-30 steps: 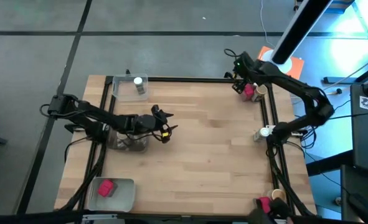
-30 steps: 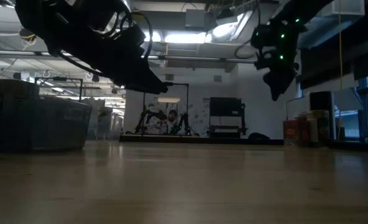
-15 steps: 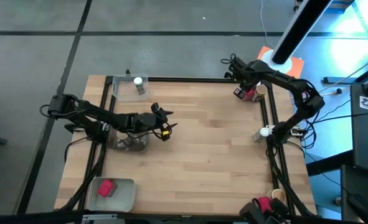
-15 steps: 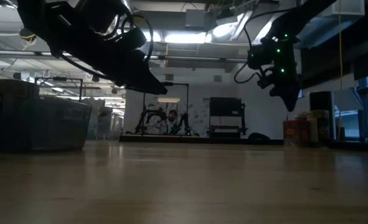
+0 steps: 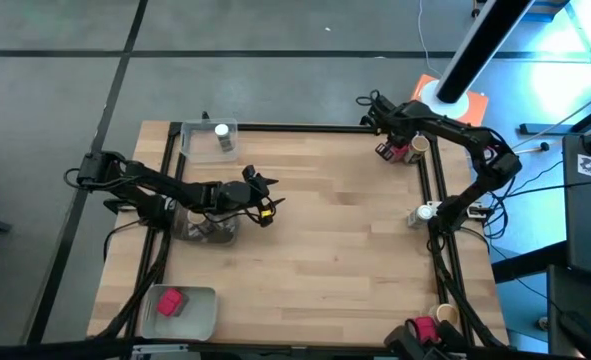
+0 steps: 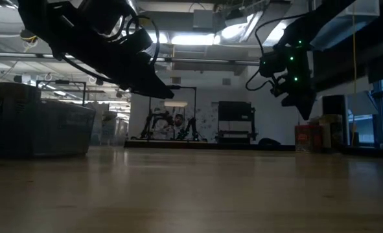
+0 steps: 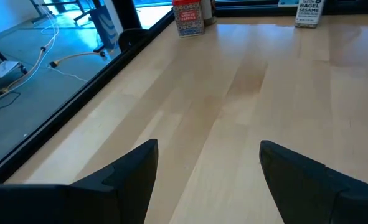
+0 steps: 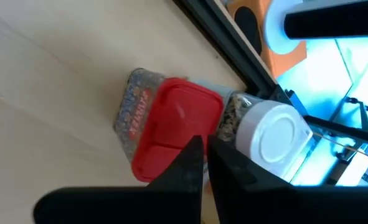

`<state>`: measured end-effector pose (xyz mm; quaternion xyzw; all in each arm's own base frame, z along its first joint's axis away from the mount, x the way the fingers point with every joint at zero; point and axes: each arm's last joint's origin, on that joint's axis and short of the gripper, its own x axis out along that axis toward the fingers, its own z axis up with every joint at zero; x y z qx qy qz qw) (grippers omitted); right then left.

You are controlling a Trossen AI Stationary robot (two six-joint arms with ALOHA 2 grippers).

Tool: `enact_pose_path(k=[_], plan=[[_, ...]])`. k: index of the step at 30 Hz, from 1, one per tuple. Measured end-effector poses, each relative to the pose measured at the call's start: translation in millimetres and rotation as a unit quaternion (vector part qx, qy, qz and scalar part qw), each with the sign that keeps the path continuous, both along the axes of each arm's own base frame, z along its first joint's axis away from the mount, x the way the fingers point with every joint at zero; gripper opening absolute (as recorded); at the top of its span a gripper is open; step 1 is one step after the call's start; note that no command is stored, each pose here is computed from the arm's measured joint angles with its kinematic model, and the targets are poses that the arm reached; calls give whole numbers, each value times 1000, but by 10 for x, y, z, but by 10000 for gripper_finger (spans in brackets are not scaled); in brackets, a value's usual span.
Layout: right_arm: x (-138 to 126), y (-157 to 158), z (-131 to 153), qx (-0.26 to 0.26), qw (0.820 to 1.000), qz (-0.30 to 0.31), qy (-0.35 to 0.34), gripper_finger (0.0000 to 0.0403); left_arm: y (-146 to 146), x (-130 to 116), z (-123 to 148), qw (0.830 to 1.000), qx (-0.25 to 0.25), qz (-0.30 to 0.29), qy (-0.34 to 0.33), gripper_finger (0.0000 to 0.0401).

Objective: Sort spices by type
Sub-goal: Put the top red spice can into the gray bin

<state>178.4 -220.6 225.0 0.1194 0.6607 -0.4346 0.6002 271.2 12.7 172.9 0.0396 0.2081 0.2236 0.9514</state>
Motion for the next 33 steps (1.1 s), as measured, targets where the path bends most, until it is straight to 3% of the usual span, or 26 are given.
enact_pose_path(k=[17,25,33], plan=[[65,-69,-213,19,999,-7,34,24,0,-2,-5,1000,-1,0,2,262],[121,-45,-215,39,999,17,6,23,0,-1,-5,1000,0,0,2,262],[360,12,-87,41,996,65,-41,24,0,0,-4,1000,0,0,2,263]])
